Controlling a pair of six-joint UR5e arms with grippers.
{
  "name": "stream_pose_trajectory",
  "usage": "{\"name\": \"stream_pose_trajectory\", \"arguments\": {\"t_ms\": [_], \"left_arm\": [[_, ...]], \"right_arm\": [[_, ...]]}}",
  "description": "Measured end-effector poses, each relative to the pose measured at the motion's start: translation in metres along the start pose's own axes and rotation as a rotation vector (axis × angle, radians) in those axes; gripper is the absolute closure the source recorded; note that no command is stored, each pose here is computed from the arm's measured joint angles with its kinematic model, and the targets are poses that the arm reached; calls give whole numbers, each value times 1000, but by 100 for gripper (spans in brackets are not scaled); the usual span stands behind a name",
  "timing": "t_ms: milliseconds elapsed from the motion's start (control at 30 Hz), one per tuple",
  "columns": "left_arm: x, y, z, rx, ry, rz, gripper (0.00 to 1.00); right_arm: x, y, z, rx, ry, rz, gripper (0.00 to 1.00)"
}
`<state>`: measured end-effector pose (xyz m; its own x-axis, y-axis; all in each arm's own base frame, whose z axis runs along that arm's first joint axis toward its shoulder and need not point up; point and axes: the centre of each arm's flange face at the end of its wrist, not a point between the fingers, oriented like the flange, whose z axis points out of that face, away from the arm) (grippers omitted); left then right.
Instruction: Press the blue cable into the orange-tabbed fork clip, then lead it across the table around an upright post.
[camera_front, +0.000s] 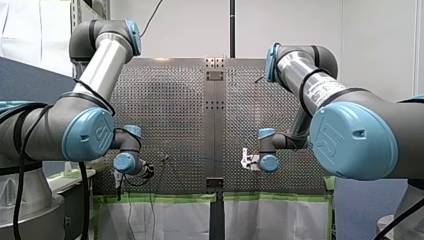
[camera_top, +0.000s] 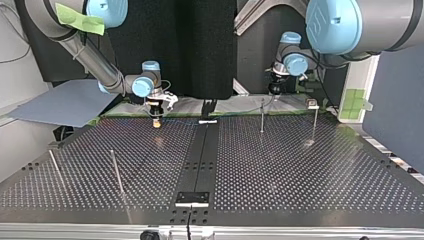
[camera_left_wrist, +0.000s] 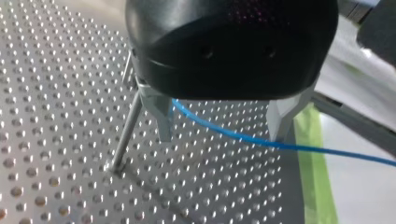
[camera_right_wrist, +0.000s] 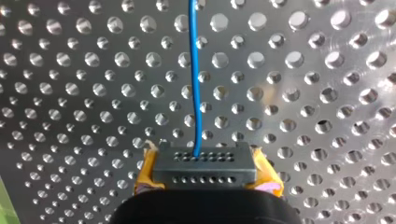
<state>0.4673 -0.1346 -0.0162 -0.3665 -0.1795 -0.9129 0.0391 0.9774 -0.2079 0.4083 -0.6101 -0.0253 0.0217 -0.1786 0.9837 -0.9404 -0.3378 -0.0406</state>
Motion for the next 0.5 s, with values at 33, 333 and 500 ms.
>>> {"name": "stream_pose_trajectory", "arguments": {"t_ms": [33, 333, 500], "left_arm": [[-1, -1, -5, 1, 2, 2, 2], [-13, -15, -41, 31, -16, 32, 2], [-25, -22, -52, 46, -41, 60, 2]], "right_arm": [[0, 0, 0, 0, -2, 0, 100], [-1, 1, 0, -1, -4, 2, 100], [-1, 2, 0, -2, -5, 2, 100]]}}
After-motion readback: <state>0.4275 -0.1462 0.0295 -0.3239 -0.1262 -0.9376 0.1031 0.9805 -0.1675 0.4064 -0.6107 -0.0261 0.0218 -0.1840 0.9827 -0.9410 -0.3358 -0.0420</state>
